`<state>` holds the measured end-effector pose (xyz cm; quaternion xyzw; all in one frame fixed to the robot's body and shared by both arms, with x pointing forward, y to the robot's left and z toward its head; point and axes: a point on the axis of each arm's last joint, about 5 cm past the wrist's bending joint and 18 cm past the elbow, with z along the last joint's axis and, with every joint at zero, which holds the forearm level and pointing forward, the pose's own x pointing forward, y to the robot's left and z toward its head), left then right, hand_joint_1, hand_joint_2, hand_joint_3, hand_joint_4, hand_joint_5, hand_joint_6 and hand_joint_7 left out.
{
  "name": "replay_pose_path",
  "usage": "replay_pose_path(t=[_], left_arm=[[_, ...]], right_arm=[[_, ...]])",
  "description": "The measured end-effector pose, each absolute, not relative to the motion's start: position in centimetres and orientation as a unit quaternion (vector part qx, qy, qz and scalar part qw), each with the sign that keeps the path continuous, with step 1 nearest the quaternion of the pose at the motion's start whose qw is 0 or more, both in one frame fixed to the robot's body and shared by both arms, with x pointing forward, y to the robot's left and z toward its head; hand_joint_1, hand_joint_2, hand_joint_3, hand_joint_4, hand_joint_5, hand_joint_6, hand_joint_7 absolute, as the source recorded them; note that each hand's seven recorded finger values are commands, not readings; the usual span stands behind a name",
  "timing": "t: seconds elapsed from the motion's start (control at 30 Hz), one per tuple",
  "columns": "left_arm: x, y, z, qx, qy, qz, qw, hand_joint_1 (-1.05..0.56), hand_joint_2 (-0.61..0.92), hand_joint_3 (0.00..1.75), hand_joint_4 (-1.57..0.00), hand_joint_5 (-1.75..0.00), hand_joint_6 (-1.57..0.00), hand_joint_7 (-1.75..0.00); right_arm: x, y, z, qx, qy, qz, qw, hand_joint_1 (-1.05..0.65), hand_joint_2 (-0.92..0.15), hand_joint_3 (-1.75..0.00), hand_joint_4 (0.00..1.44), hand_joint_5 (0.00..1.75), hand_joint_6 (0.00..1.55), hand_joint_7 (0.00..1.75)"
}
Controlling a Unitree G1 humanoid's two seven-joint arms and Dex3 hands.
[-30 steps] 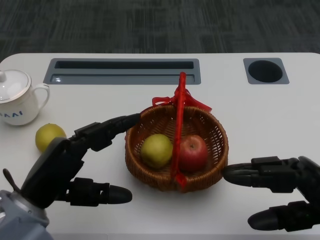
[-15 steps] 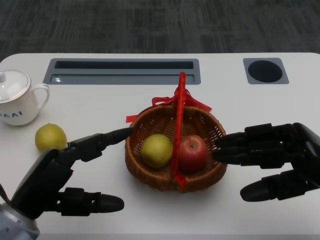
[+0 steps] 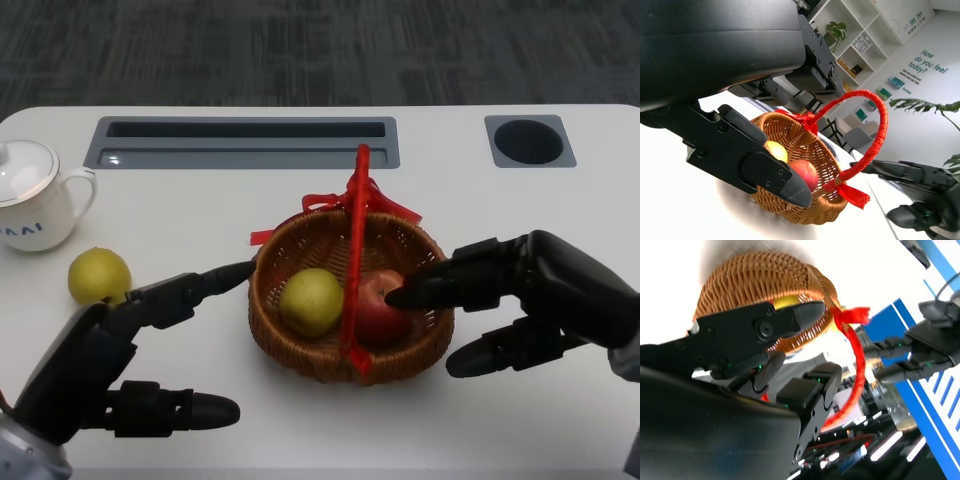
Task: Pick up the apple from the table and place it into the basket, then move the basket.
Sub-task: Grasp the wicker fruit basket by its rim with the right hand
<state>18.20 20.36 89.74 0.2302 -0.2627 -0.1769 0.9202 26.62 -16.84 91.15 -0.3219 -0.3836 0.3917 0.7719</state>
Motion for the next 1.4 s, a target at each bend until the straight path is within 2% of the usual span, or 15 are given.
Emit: replay_pose_path(t=[0.27,0.47,0.77,0.9,1.03,1.17,1.3,1.4], left_arm=[[18.1,20.4,89.8,0.228,-0.273,-0.176,0.918,-0.56,0.7,0.0,-0.58,-0.01,-0.55,-0.01],[18.1,20.4,89.8,0.229,-0.274,-0.175,0.918,-0.55,0.7,0.0,-0.59,-0.01,-0.56,-0.01],[18.1,20.4,89.9,0.232,-0.277,-0.171,0.916,-0.55,0.69,0.0,-0.6,-0.01,-0.58,-0.01],[18.0,20.4,89.9,0.233,-0.279,-0.168,0.916,-0.56,0.69,0.0,-0.61,-0.01,-0.58,-0.01],[18.1,20.2,90.0,0.228,-0.284,-0.163,0.917,-0.56,0.7,0.0,-0.62,-0.01,-0.59,-0.01],[18.0,20.0,90.3,0.232,-0.295,-0.162,0.913,-0.58,0.71,0.01,-0.63,-0.01,-0.59,-0.01],[17.7,20.0,90.5,0.236,-0.299,-0.158,0.911,-0.56,0.71,0.0,-0.64,-0.01,-0.6,-0.01],[17.4,20.0,90.5,0.235,-0.298,-0.154,0.912,-0.55,0.71,0.0,-0.65,-0.01,-0.6,-0.01]], right_arm=[[27.8,-14.2,91.2,-0.391,-0.372,0.439,0.718,-0.59,-0.84,0.0,0.78,0.01,0.69,0.01],[28.3,-13.6,90.8,-0.447,-0.354,0.465,0.677,-0.59,-0.82,0.0,0.8,0.01,0.7,0.01],[29.2,-13.1,90.7,-0.489,-0.367,0.458,0.645,-0.61,-0.86,-0.01,0.87,0.03,0.74,0.01],[29.6,-12.6,90.9,-0.515,-0.376,0.463,0.616,-0.61,-0.85,0.0,0.92,0.03,0.74,0.01],[30.0,-11.7,91.1,-0.544,-0.389,0.457,0.586,-0.48,-0.87,-0.02,1.0,0.05,0.81,0.03],[30.3,-11.1,91.2,-0.565,-0.397,0.454,0.564,-0.33,-0.87,-0.02,1.21,0.15,0.98,0.06],[30.3,-11.1,91.2,-0.564,-0.402,0.454,0.561,-0.26,-0.83,-0.01,1.17,0.12,0.98,0.03],[30.1,-11.6,91.3,-0.56,-0.41,0.456,0.557,-0.26,-0.86,-0.01,1.22,0.16,0.98,0.01]])
